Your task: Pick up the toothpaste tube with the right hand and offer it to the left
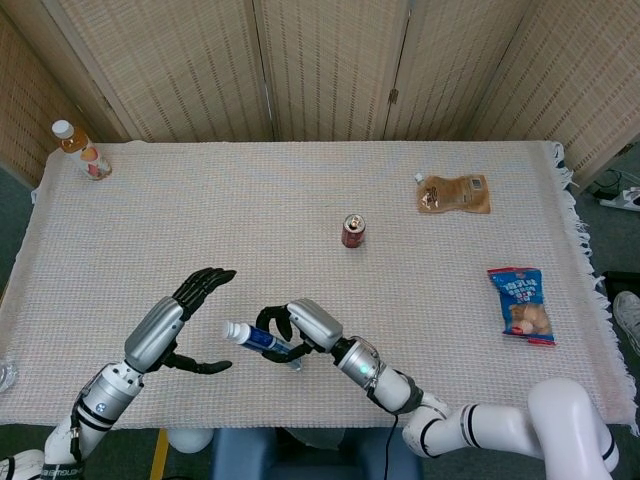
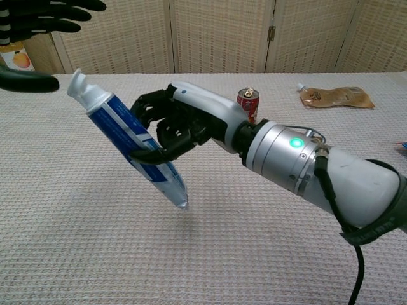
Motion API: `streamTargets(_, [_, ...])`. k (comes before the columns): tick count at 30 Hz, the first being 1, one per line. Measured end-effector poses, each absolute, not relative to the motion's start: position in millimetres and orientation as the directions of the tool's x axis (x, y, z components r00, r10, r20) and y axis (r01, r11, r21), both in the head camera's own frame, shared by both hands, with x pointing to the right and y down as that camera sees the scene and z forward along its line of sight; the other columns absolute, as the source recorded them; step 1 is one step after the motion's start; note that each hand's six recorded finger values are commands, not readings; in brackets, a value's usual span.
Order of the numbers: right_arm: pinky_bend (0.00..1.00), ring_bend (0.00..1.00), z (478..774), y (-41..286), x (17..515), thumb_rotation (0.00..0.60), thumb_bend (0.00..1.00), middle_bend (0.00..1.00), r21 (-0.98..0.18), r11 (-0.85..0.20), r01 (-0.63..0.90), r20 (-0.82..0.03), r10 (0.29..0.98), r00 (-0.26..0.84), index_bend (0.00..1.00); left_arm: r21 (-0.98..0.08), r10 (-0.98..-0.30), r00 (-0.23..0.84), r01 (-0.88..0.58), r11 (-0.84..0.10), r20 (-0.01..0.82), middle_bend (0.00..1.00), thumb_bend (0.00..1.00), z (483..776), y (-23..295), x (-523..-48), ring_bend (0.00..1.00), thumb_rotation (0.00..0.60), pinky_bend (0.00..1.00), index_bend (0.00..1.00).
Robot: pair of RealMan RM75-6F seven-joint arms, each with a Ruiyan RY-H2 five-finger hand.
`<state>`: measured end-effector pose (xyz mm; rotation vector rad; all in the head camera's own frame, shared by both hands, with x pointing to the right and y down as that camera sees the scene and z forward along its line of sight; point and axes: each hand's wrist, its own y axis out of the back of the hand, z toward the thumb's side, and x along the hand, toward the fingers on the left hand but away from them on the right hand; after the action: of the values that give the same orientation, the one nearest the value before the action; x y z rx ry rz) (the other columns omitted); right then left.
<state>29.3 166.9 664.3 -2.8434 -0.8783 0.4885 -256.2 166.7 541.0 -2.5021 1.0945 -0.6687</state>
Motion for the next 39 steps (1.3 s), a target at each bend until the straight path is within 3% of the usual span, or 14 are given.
streamTargets(2, [0.63, 0.71, 662, 169, 25, 0.6, 0.67, 0.69, -0.213, -0.823, 0.526, -0.263, 0.567, 0.78, 0.77, -0.414, -0.732, 0.614, -0.608, -0.677, 0.295, 0.08, 0.11, 541, 167, -254, 0.04, 0.172, 0.0, 0.07])
streamTargets(5, [0.63, 0.71, 658, 171, 17, 0.6, 0.67, 0.69, -0.212, -0.821, 0.53, -0.257, 0.57, 0.78, 0.77, -0.395, -0.713, 0.631, -0.597, -0.699, 0.307, 0.07, 0.11, 543, 167, -249, 0.03, 0.152, 0.0, 0.07])
streamTargets(15, [0.64, 0.72, 655, 178, -2, 0.6, 0.68, 0.7, -0.199, -0.812, 0.548, -0.274, 0.583, 0.765, 0.78, -0.509, -0.693, 0.631, -0.493, -0.705, 0.348, 0.05, 0.1, 554, 164, -238, 0.0, 0.092, 0.0, 0.03])
streamTargets(39, [0.66, 0.76, 650, 179, -19, 0.6, 0.73, 0.74, -0.211, -0.769, 0.603, -0.247, 0.639, 0.728, 0.84, -0.594, -0.679, 0.621, -0.392, -0.702, 0.393, 0.04, 0.1, 571, 168, -224, 0.0, 0.089, 0.0, 0.01])
